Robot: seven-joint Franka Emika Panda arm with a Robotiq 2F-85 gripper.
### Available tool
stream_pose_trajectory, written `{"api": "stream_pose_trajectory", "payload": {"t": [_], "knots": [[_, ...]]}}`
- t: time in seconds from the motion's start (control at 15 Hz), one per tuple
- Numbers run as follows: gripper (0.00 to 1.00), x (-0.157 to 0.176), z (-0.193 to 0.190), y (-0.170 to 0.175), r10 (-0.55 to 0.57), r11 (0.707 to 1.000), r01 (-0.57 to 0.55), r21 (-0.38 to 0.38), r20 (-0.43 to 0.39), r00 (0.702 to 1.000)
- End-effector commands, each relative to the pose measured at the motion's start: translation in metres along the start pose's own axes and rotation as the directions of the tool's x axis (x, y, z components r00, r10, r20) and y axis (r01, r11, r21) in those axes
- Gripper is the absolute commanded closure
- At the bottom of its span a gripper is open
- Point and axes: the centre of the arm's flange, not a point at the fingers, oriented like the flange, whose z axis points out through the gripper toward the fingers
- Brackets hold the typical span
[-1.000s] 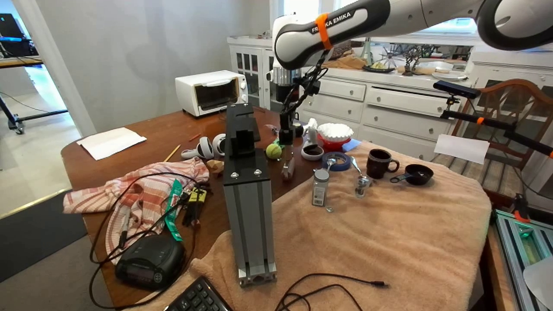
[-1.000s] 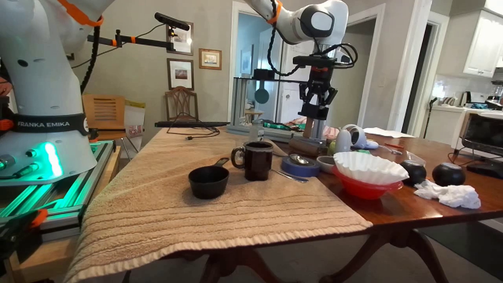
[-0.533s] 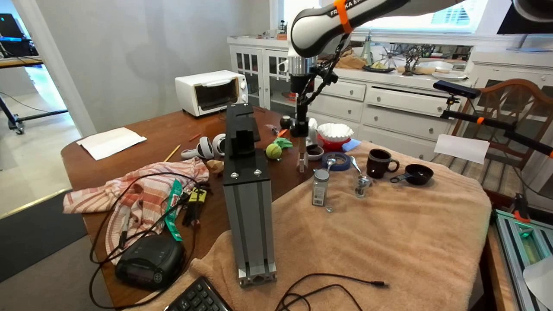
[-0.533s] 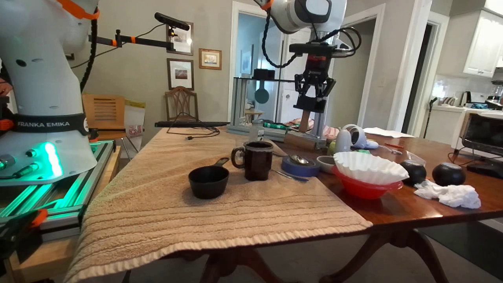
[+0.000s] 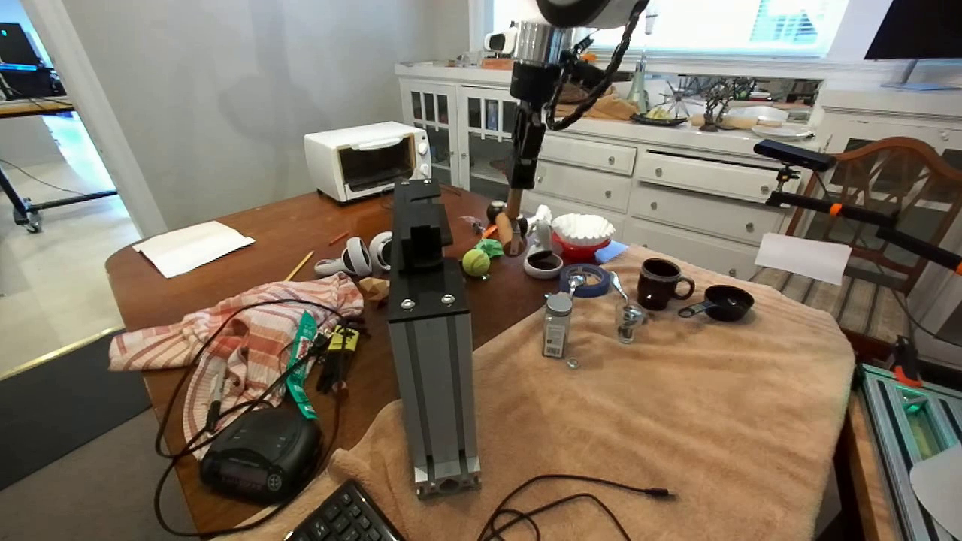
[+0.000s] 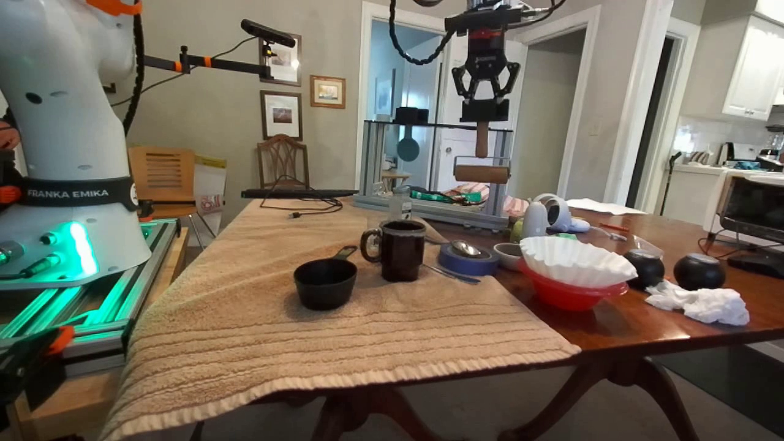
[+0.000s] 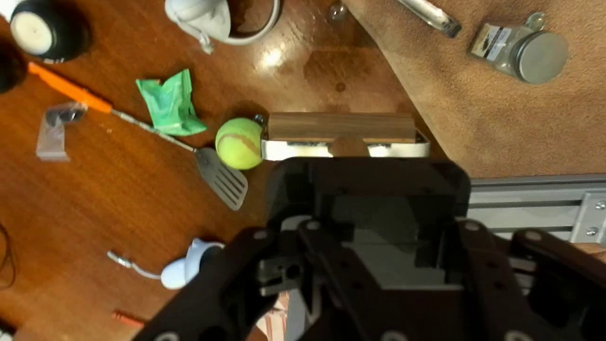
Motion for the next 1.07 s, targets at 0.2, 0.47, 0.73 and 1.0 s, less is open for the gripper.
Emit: {"api": "stream_pose_trajectory", "payload": {"t": [0.2, 0.47, 0.73, 1.0], "knots": [[0.53, 0.012, -0.028, -0.017, -0.098, 0.995, 0.097, -0.033, -0.039, 0.994], [0.78, 0.022, -0.029, -0.016, -0.125, 0.991, 0.125, -0.052, -0.004, 0.992], [0.78, 0.060, -0.059, -0.040, -0.241, 0.968, 0.241, -0.071, 0.011, 0.970], [0.78, 0.076, -0.070, -0.065, -0.343, 0.938, 0.345, -0.032, 0.048, 0.938]]}}
